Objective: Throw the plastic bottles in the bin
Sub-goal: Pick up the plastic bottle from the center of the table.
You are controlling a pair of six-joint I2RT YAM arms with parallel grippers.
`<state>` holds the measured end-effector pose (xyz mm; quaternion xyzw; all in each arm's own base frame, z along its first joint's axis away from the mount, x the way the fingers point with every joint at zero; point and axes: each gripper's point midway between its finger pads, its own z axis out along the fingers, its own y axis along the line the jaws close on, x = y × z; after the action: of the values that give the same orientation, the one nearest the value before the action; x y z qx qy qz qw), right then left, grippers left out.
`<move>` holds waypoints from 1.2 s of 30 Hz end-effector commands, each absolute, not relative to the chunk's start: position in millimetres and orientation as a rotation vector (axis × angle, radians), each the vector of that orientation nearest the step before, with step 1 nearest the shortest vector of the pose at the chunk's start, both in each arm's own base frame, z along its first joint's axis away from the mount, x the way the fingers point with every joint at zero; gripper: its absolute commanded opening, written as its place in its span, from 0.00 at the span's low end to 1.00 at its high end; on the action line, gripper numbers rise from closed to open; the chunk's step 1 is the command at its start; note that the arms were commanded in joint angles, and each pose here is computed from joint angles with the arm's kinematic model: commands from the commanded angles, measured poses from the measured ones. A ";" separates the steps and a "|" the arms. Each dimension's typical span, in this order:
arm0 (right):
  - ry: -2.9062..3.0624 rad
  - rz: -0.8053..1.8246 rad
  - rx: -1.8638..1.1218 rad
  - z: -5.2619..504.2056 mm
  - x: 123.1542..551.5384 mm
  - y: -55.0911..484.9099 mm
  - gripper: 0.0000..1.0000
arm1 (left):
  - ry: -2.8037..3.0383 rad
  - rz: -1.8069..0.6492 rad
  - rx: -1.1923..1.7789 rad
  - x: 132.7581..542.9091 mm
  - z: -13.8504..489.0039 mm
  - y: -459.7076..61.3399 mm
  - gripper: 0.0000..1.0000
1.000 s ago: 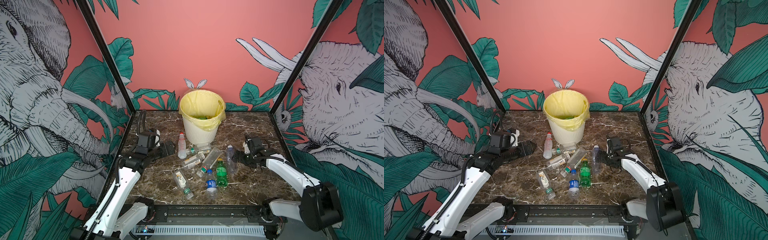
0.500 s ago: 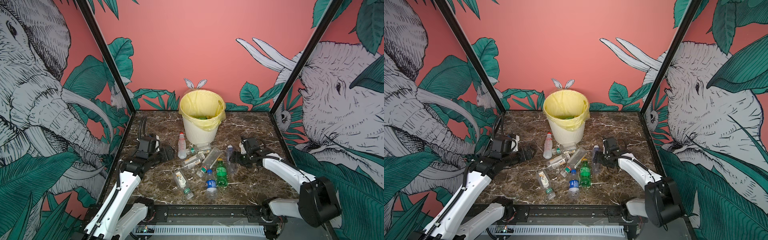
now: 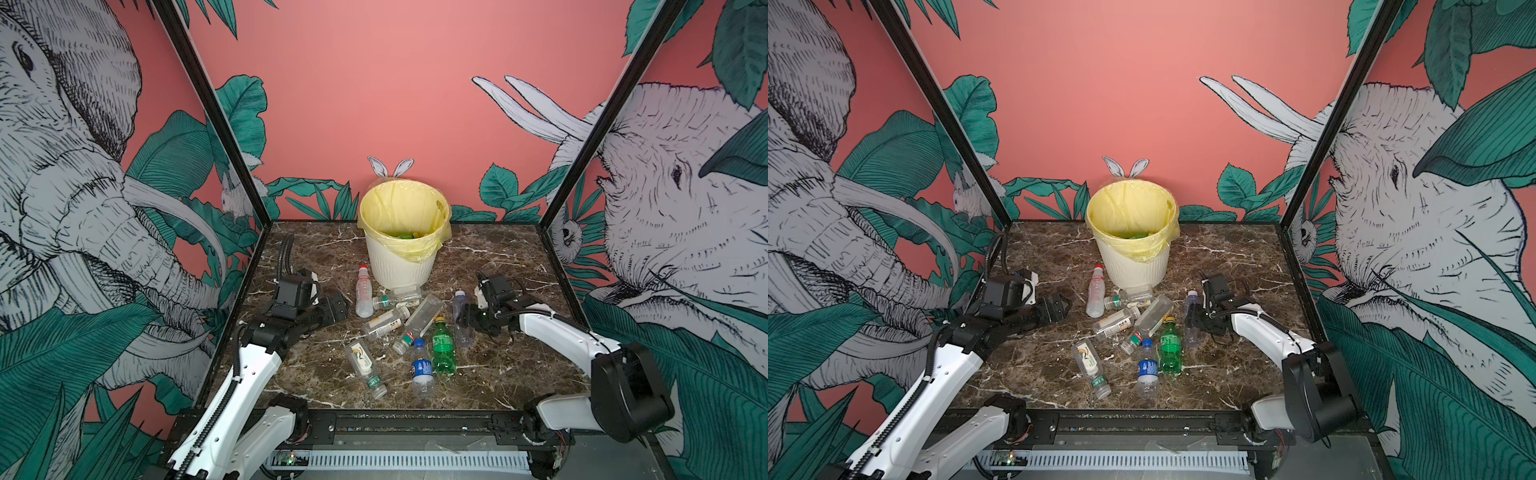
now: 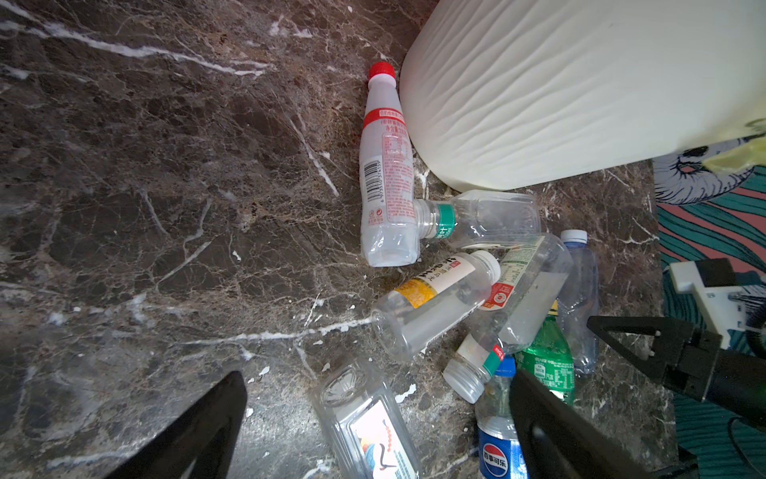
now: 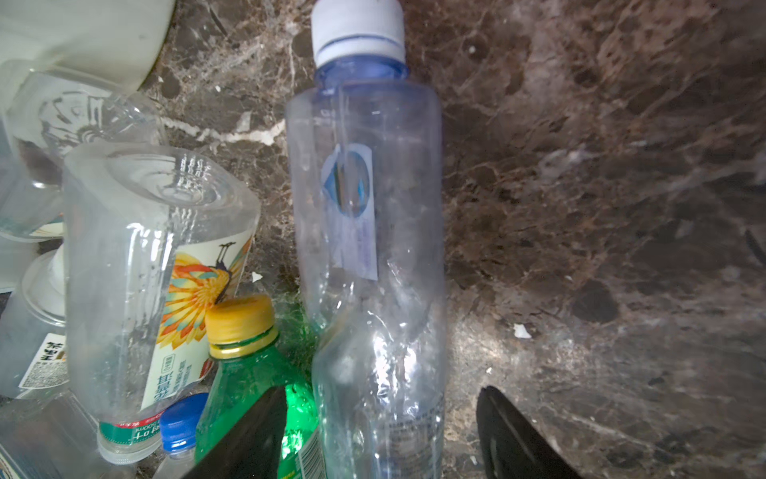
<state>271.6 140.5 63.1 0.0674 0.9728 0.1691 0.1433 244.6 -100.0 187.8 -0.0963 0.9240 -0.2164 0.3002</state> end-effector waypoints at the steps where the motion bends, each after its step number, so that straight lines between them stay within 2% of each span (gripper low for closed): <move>1: 2.802 0.490 0.195 61.0 274.5 143.3 0.71 | 2.456 -0.559 -0.283 242.0 184.3 -95.5 0.99; 12: 2.822 0.515 0.194 49.3 277.8 150.1 0.67 | 2.464 -0.542 -0.301 242.3 177.5 -92.8 0.99; 26: 2.842 0.513 0.192 38.4 278.3 152.6 0.55 | 2.473 -0.533 -0.313 244.8 169.6 -92.6 0.99; 36: 2.803 0.535 0.189 55.4 281.0 153.9 0.50 | 2.474 -0.534 -0.318 245.9 167.4 -92.9 0.99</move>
<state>277.7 151.3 43.4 0.0680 0.9736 0.1787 0.1246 246.3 -96.2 173.5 -0.1101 0.9273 -0.2061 0.2924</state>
